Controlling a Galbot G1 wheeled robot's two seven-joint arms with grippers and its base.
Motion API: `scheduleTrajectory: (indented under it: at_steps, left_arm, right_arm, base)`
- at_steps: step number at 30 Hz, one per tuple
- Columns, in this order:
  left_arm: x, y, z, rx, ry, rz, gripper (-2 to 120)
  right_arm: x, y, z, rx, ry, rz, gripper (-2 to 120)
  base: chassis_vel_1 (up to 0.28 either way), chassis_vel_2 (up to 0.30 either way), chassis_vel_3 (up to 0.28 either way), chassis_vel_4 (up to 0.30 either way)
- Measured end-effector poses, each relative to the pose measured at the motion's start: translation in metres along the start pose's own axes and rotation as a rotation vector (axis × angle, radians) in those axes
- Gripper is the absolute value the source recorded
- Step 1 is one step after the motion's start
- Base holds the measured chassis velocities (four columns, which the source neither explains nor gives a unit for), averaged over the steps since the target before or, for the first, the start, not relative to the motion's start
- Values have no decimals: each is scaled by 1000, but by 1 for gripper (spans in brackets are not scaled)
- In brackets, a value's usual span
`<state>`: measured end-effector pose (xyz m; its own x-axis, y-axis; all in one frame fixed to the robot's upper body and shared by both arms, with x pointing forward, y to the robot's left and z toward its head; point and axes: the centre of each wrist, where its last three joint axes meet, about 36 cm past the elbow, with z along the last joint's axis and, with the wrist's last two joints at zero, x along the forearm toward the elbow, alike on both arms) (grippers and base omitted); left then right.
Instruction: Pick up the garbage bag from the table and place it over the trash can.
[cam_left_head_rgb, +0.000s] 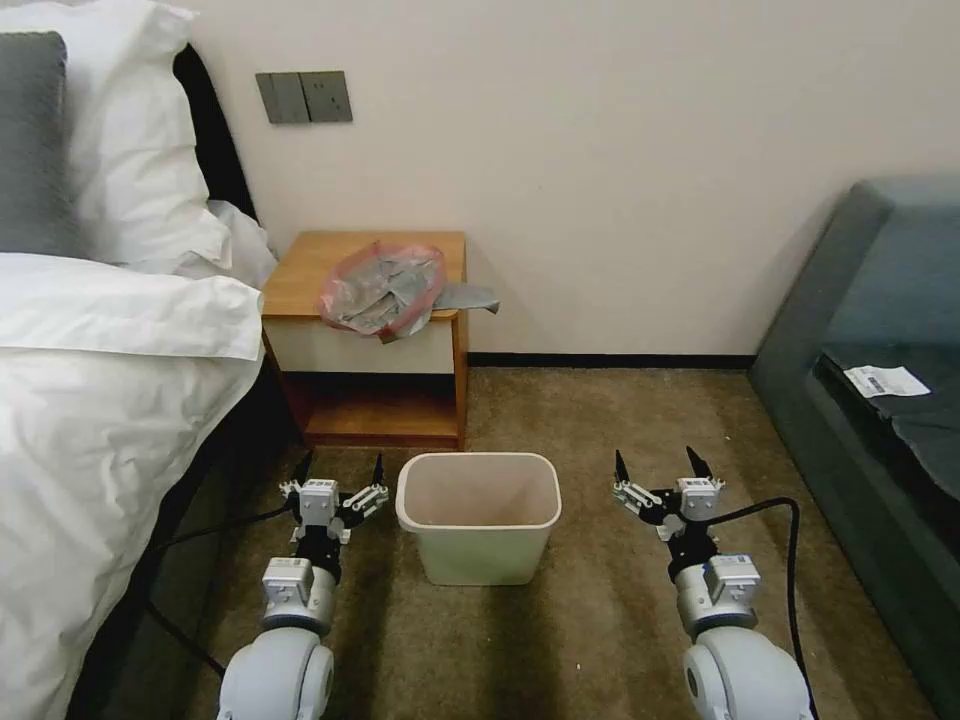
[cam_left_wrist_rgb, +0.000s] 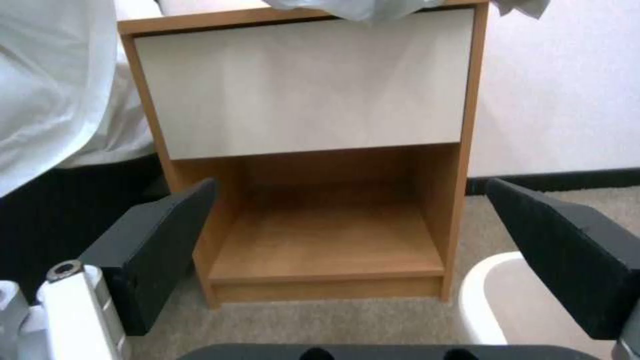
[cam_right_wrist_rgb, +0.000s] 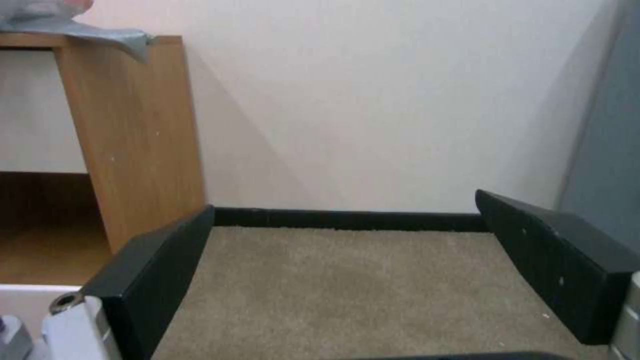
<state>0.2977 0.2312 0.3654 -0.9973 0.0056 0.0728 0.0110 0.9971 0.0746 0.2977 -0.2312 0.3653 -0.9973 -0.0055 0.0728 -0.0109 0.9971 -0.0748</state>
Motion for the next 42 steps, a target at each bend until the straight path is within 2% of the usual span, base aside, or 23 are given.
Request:
scheduleTrajectory:
  at_steps: [35, 37, 40, 41, 42]
  left_arm:
    - [0, 1, 0, 1, -2, -1, 100]
    - [0, 6, -1, 7, -13, -9, 100]
    - [-5, 42, -15, 39, -117, -70, 100]
    - [-5, 42, -15, 39, -117, -70, 100]
    - [-7, 52, -20, 49, -146, -88, 100]
  right_arm:
    - [0, -1, 0, 1, -5, -1, 100]
    - [1, -4, 1, 5, -25, -2, 100]
    - [8, -26, 9, 30, -135, -15, 100]
    - [8, -26, 9, 30, -135, -15, 100]
    - [10, -34, 11, 40, -173, -19, 100]
  base:
    - [0, 0, 0, 0]
    - [0, 0, 0, 0]
    - [0, 0, 0, 0]
    - [0, 0, 0, 0]
    - [0, 0, 0, 0]
